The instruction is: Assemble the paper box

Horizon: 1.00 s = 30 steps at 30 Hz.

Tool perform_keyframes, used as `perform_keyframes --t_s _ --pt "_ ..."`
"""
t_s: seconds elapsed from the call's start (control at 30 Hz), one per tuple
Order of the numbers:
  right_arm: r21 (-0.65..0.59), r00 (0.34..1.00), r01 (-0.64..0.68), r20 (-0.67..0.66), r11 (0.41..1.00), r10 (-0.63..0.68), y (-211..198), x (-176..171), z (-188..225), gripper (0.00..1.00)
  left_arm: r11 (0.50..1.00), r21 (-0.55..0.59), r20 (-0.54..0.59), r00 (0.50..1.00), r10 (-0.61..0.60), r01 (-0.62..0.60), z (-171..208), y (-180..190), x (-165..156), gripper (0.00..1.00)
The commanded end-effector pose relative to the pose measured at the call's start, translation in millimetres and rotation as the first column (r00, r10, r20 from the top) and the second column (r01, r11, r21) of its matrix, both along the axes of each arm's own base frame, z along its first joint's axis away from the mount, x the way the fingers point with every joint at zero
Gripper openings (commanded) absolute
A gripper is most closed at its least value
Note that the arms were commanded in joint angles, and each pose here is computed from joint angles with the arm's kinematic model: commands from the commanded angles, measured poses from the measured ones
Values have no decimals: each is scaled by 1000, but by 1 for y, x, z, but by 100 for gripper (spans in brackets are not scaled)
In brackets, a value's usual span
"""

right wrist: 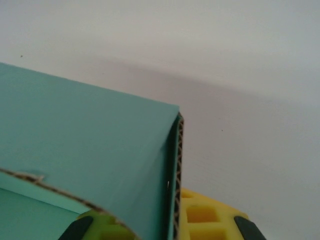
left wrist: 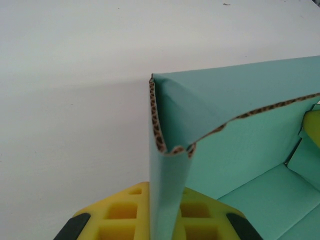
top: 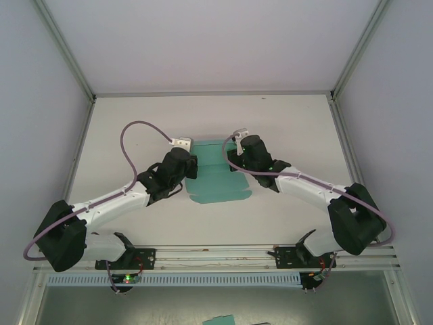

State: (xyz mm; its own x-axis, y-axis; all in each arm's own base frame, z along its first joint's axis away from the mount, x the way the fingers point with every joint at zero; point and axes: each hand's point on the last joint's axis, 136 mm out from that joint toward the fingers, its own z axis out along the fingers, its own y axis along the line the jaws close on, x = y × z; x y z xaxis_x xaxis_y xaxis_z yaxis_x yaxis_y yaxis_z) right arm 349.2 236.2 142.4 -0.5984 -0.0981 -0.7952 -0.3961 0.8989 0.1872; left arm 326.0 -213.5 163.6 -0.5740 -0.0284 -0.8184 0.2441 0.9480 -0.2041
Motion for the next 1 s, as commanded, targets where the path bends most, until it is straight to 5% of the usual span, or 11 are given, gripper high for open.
perform_keyframes --t_s 0.0,0.17,0.4,0.6,0.67,0.73,0.87,0.97 --pt "-278 975 176 -84 944 -206 -62 4 -41 0 993 -36 90 989 116 -113 29 16 18 0" --pt "-559 892 375 2 739 -452 -123 3 -41 0 990 2 78 987 143 -144 36 23 19 0" --pt "-825 803 440 184 355 -567 -181 -5 -30 0 985 23 68 983 170 -171 30 26 21 0" --pt "-842 772 476 262 253 -579 -187 -2 -21 0 982 53 57 982 178 -181 27 27 25 0" --pt "-831 776 478 246 285 -581 -183 -1 -25 0 983 56 57 983 173 -176 26 25 25 0" --pt "-801 802 460 190 383 -567 -172 3 -35 0 986 51 52 986 158 -161 24 22 25 0" --pt "-552 895 396 54 734 -443 -117 17 -48 2 994 7 42 993 107 -107 21 9 24 0" --pt "-283 950 310 59 908 -306 -75 24 -28 3 997 -8 36 996 82 -82 20 3 25 0"
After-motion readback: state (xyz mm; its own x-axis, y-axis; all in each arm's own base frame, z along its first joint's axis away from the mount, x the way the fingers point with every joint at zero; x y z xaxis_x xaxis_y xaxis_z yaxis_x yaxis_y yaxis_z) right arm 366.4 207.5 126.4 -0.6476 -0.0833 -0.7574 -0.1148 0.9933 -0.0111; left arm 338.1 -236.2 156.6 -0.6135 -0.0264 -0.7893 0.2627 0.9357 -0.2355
